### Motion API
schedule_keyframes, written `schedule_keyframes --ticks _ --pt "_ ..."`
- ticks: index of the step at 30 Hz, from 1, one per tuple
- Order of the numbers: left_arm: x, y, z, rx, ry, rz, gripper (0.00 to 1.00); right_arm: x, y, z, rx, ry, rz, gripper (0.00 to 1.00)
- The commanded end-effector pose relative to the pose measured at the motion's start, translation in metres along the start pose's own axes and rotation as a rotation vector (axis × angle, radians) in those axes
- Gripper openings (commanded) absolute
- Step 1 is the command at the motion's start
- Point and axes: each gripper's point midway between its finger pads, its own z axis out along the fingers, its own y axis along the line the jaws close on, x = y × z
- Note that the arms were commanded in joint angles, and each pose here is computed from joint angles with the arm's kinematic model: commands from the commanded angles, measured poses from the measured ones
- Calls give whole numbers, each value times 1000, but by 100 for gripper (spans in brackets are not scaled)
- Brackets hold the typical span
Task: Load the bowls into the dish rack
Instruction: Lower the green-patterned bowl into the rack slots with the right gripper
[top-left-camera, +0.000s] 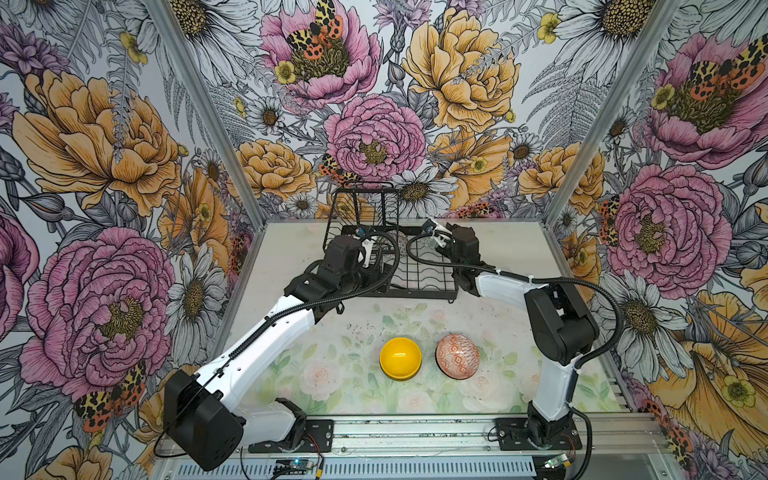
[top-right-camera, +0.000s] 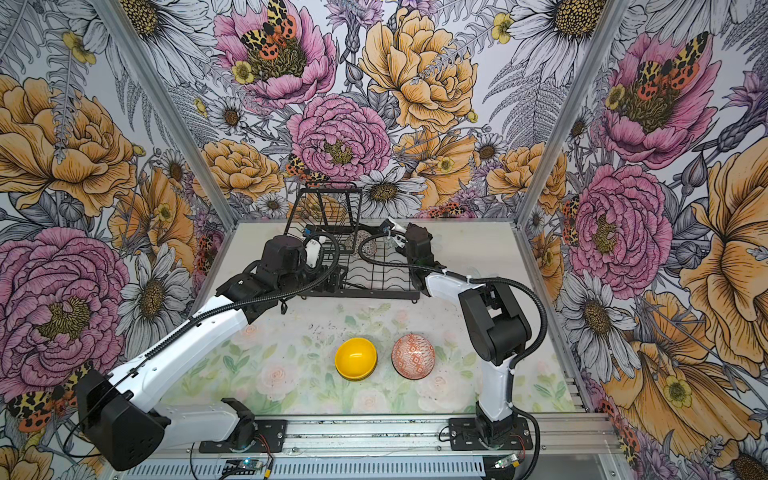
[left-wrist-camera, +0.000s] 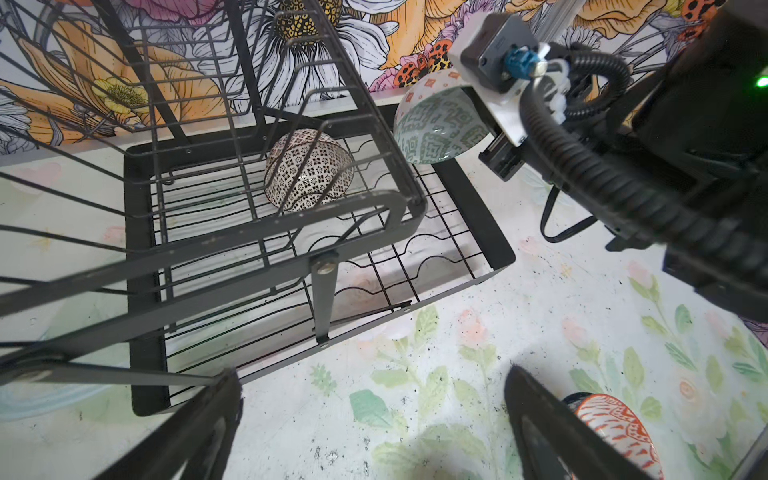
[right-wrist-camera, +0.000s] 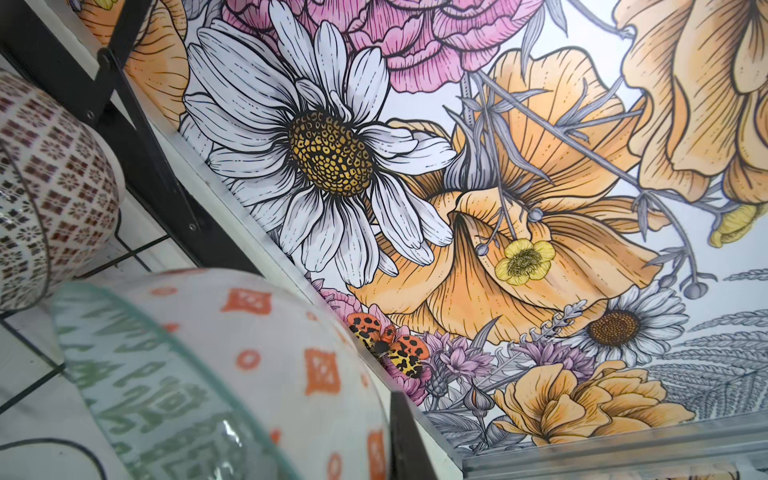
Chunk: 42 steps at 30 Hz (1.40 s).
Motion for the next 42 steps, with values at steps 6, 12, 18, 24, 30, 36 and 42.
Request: schedule_keyframes --ticks 6,12,18,24,30,36,42 --pt "-1 -5 -4 40 -11 13 99 -29 -38 19 232 -129 -85 0" --pt "1 -4 -4 40 -8 10 99 -26 -27 34 268 -135 -142 0" --pt "1 -4 -3 40 -7 14 99 -22 -14 45 267 -134 -199 0" --pt "3 -3 -3 36 -3 17 99 -15 0 52 247 -120 -238 0" --pt "6 -1 -3 32 0 15 99 -4 17 58 220 -97 -268 0" --pt "7 0 -2 34 4 13 99 2 26 64 223 -79 -290 0" --pt "9 1 -3 32 7 11 99 -1 28 67 249 -87 -321 0"
